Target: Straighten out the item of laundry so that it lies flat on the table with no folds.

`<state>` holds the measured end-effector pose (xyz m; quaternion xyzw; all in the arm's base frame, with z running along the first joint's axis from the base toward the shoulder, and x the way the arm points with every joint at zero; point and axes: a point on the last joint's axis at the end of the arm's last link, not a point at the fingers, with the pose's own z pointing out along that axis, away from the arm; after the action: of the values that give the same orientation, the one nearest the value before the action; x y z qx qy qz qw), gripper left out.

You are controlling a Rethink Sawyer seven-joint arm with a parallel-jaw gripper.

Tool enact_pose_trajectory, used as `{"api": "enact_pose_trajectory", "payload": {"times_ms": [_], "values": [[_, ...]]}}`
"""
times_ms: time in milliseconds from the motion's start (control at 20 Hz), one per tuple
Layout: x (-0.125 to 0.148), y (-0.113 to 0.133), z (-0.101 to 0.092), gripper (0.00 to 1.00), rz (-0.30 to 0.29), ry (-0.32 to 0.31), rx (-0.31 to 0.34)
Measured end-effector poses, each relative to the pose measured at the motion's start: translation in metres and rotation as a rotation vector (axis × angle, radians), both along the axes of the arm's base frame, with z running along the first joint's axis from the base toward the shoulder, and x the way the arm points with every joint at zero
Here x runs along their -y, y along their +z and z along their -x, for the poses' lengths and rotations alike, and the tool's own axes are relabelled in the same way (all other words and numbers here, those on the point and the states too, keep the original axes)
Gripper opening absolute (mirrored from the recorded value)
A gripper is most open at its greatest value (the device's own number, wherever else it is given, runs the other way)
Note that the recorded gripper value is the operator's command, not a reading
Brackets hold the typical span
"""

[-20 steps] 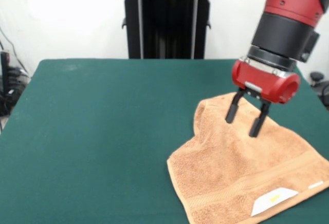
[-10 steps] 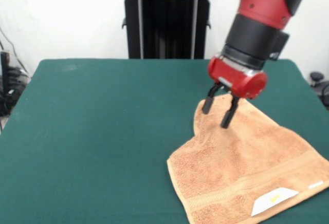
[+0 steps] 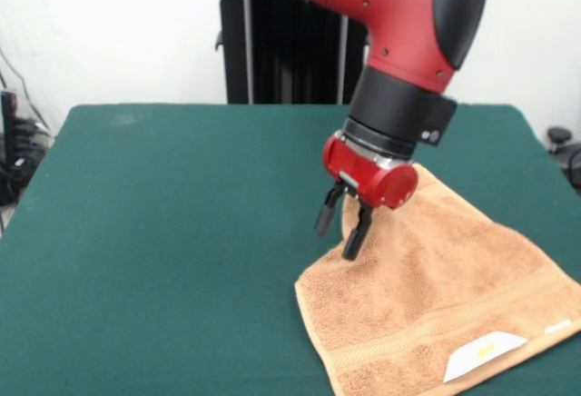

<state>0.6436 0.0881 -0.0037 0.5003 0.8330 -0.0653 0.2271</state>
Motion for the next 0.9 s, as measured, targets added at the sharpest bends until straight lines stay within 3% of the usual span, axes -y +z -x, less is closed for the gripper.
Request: {"api": "enact_pose_trajectory", "payload": {"times_ms": [450, 900], "values": [[-0.006, -0.011, -0.004, 1.00, -0.024, 0.005, 0.033], [-0.019, -0.024, -0.001, 1.00, -0.068, 0.002, 0.020]]}}
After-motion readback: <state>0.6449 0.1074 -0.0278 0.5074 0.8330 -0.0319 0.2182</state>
